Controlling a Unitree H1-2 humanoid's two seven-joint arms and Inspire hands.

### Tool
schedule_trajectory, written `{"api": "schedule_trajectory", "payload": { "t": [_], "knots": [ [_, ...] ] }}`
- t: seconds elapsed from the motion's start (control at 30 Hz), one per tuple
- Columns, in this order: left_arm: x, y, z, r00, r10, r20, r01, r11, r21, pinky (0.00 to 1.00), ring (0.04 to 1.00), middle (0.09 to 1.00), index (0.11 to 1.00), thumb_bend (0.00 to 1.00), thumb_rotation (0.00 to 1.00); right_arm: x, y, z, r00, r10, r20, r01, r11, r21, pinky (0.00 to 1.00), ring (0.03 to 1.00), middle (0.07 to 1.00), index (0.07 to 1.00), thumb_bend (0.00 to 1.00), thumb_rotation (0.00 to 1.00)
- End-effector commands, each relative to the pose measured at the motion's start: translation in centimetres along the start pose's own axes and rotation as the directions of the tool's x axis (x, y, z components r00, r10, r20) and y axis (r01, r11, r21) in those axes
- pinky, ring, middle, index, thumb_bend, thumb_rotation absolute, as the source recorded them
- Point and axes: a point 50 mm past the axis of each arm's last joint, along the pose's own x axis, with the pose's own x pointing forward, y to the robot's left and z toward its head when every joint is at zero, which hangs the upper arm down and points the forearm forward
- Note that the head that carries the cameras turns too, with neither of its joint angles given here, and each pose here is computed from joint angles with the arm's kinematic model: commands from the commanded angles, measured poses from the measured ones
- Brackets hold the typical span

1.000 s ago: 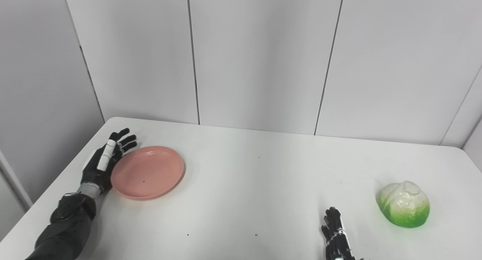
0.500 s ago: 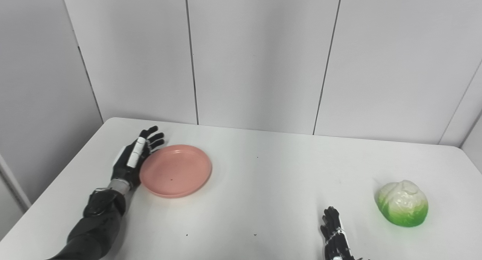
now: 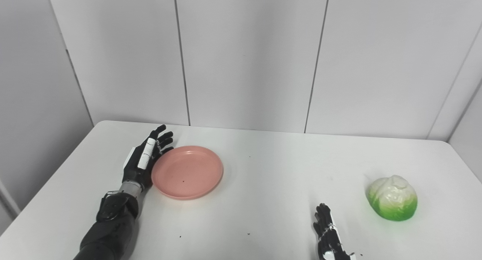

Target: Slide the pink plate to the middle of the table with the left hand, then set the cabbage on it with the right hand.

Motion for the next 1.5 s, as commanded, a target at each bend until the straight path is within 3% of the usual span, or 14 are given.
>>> {"api": "schedule_trajectory", "payload": {
  "t": [0.0,0.63,1.1,1.47],
  "knots": [
    [-1.6,-1.2,-2.4,0.998,0.001,-0.056,-0.003,1.0,-0.029,0.81,0.871,0.828,0.847,0.93,0.78,-2.7,0.4,-1.9,0.988,-0.011,-0.156,0.013,1.0,0.01,1.0,0.986,0.969,0.957,0.89,0.98],
    [-1.5,-7.4,-3.4,0.99,-0.095,-0.103,0.088,0.993,-0.074,0.88,0.901,0.854,0.873,0.94,0.8,-1.8,3.0,-1.4,0.99,-0.014,-0.137,0.013,1.0,-0.01,1.0,0.983,0.968,0.965,0.89,0.98],
    [-2.3,-9.9,-4.5,0.984,-0.113,-0.134,0.095,0.986,-0.139,0.9,0.895,0.85,0.869,0.94,0.77,-1.4,4.8,-1.3,0.991,-0.009,-0.135,0.008,1.0,-0.011,1.0,0.986,0.976,0.973,0.87,1.0],
    [-2.2,-10.5,-4.6,0.98,-0.146,-0.134,0.128,0.983,-0.133,0.9,0.905,0.868,0.896,0.95,0.78,-0.8,6.0,-1.2,0.993,-0.004,-0.115,0.002,1.0,-0.014,1.0,0.99,0.98,0.984,0.84,1.0]
  ]
}}
